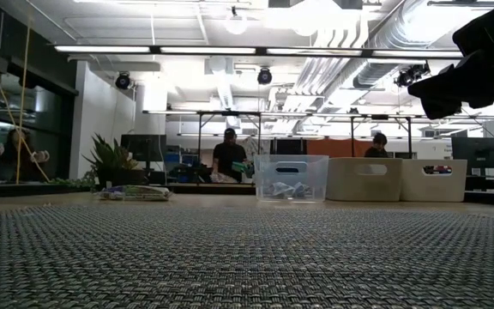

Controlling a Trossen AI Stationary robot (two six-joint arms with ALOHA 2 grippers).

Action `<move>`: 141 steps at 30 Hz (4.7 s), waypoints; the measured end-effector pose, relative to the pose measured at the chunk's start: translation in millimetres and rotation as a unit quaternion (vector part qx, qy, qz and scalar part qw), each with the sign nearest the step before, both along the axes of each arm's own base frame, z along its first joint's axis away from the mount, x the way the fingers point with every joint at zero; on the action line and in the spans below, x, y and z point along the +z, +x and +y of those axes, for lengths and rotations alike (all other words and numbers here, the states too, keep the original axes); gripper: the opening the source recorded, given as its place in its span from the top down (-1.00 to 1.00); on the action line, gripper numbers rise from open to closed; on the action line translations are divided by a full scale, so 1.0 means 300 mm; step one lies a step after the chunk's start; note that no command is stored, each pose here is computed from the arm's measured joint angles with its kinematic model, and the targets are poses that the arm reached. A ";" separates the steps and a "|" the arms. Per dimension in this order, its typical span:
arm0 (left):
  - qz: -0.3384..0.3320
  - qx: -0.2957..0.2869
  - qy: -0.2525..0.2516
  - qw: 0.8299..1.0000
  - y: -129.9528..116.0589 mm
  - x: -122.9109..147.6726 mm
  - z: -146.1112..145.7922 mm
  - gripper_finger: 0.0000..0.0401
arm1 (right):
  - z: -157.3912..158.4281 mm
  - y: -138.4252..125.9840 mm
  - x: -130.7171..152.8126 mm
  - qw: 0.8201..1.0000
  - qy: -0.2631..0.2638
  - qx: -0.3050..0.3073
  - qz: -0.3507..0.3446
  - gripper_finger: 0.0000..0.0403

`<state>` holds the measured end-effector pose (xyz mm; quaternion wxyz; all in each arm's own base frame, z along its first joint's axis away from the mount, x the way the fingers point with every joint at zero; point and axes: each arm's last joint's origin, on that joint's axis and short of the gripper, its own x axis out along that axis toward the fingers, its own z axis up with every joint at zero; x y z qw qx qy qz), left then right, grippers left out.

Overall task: Pick and place Granola Bars by type
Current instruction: Put the blue granola bar into the transparent bin

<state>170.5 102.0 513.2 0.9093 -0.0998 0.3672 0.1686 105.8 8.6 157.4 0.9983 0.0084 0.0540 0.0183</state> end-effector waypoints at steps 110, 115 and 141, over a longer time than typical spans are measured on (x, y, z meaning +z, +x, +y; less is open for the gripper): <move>0.272 -0.239 0.005 0.932 0.240 -1.294 -0.032 0.15 | 0.000 0.000 0.000 1.000 0.000 0.000 0.000 1.00; 0.273 -0.240 0.005 0.932 0.239 -1.295 -0.033 0.34 | 0.000 0.000 0.000 1.000 0.000 0.000 0.000 1.00; 0.191 -0.177 0.063 0.963 0.403 -1.090 0.036 0.62 | 0.000 0.000 0.000 1.000 0.000 0.000 0.000 1.00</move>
